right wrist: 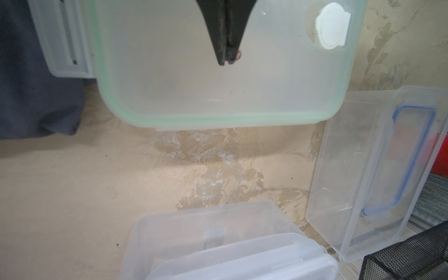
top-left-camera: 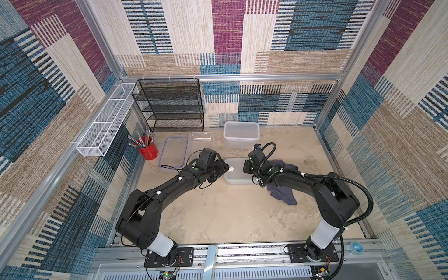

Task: Wipe the insides of the lunch boxes
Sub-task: Open the fastener of the lunch box.

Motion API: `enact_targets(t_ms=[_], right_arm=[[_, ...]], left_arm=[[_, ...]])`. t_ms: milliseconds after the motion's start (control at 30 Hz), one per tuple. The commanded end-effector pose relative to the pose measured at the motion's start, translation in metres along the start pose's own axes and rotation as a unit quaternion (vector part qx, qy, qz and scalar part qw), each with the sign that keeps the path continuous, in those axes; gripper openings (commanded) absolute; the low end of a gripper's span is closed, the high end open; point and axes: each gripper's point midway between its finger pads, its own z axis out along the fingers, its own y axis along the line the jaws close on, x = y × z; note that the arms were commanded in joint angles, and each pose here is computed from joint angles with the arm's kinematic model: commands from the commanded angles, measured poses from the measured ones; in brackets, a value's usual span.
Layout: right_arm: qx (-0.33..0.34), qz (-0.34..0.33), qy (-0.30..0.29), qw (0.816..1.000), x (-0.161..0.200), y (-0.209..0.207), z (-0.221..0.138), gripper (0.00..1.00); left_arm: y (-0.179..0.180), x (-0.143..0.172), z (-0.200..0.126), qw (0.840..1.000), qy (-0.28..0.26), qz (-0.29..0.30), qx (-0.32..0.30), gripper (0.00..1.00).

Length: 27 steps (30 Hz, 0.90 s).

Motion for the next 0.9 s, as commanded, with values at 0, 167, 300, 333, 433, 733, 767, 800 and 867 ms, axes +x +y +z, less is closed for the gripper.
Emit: enact_targets(t_ms=[0,167,300,333,433,733,767,800,867], right_arm=[[0.028,0.013,0.073,0.997,0.043,-0.022,0.001,0.00],[0.025,0.031,0.080,0.996,0.052,-0.025,0.003,0.00],[0.021,0.047,0.080,0.995,0.057,-0.026,0.001,0.00],[0.020,0.050,0.079,0.995,0.057,-0.027,0.000,0.00],[0.018,0.060,0.078,0.995,0.060,-0.029,-0.003,0.00],[0.021,0.084,0.087,0.992,0.077,-0.041,-0.008,0.00],[0.020,0.087,0.087,0.992,0.078,-0.041,-0.009,0.00],[0.020,0.088,0.085,0.992,0.078,-0.042,-0.010,0.00],[0.020,0.091,0.084,0.992,0.078,-0.043,-0.012,0.00]], left_arm=[[-0.013,-0.011,-0.004,0.996,-0.053,-0.062,0.046,0.71],[-0.006,-0.003,0.001,0.993,-0.069,-0.089,0.040,0.71],[0.005,0.007,0.014,0.989,-0.063,-0.127,0.041,0.70],[0.007,0.009,0.016,0.988,-0.065,-0.133,0.041,0.70],[0.012,0.010,0.015,0.985,-0.083,-0.143,0.042,0.69],[-0.001,0.004,0.020,0.980,-0.106,-0.154,0.073,0.68],[-0.001,0.004,0.022,0.979,-0.106,-0.157,0.075,0.68],[0.001,0.005,0.024,0.978,-0.108,-0.162,0.076,0.67],[0.001,0.003,0.025,0.974,-0.117,-0.170,0.088,0.67]])
